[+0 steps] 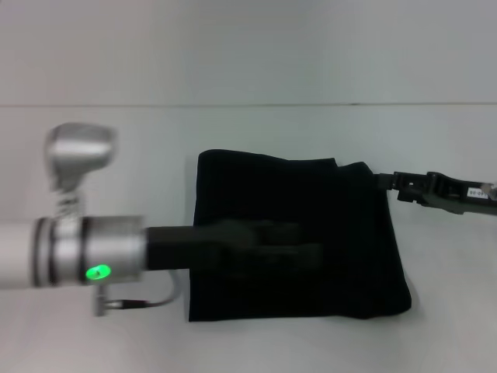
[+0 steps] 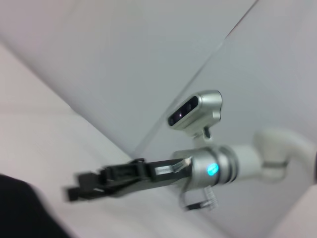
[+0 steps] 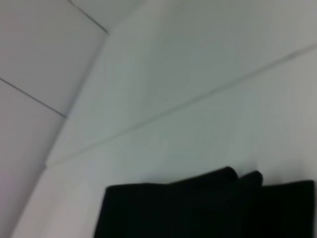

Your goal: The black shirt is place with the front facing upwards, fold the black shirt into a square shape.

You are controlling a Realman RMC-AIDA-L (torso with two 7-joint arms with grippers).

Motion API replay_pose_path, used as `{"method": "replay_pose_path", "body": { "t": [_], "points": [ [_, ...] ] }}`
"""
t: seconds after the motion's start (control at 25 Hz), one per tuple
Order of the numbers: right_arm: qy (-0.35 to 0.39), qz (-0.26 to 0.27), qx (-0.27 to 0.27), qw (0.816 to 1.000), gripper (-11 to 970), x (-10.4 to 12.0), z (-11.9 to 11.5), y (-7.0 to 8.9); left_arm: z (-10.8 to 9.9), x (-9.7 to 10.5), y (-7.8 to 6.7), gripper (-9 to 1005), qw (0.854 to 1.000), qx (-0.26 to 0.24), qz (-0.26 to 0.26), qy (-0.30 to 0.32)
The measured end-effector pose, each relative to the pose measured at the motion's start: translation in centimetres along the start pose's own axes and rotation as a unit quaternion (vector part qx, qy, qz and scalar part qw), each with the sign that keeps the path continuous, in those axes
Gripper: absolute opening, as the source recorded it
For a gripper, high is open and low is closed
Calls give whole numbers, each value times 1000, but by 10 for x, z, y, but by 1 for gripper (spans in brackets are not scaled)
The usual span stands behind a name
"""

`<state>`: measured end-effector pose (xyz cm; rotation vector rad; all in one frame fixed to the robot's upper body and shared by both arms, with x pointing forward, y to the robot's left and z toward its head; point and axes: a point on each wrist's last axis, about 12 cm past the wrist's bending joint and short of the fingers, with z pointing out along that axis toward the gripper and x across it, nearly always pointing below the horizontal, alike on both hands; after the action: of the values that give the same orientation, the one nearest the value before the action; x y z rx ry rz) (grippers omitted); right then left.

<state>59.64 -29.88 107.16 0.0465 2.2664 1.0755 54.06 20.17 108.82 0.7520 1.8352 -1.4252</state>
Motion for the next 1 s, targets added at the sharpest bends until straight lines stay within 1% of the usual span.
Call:
{"method": "replay_pose_path", "body": {
  "t": [0.04,0.08,0.16,0.24,0.32,0.48,0.64,0.76,1.0],
  "points": [
    [11,5,12,1000,624,-5,3,2,0,0,0,717,1000,0,0,0],
    [20,8,23,1000,623,-10,6,4,-9,3,0,758,1000,-11,22,-7],
    [30,7,38,999,621,-16,12,7,-31,10,1,797,997,-43,63,-24],
    [37,5,47,998,620,-20,20,13,-46,17,0,836,994,-60,83,-37],
    [42,2,50,998,618,-21,28,18,-59,23,-1,876,991,-72,102,-47],
    [43,-7,55,998,615,-18,44,27,-78,32,-4,954,984,-92,135,-75],
    [38,-36,55,997,611,-18,54,35,-89,35,-5,952,979,-108,147,-95],
    [35,-55,52,997,609,-19,57,39,-91,36,-5,951,978,-110,146,-96],
    [31,-59,54,996,496,-22,59,41,-91,37,-5,951,979,-110,142,-97]
  ]
}}
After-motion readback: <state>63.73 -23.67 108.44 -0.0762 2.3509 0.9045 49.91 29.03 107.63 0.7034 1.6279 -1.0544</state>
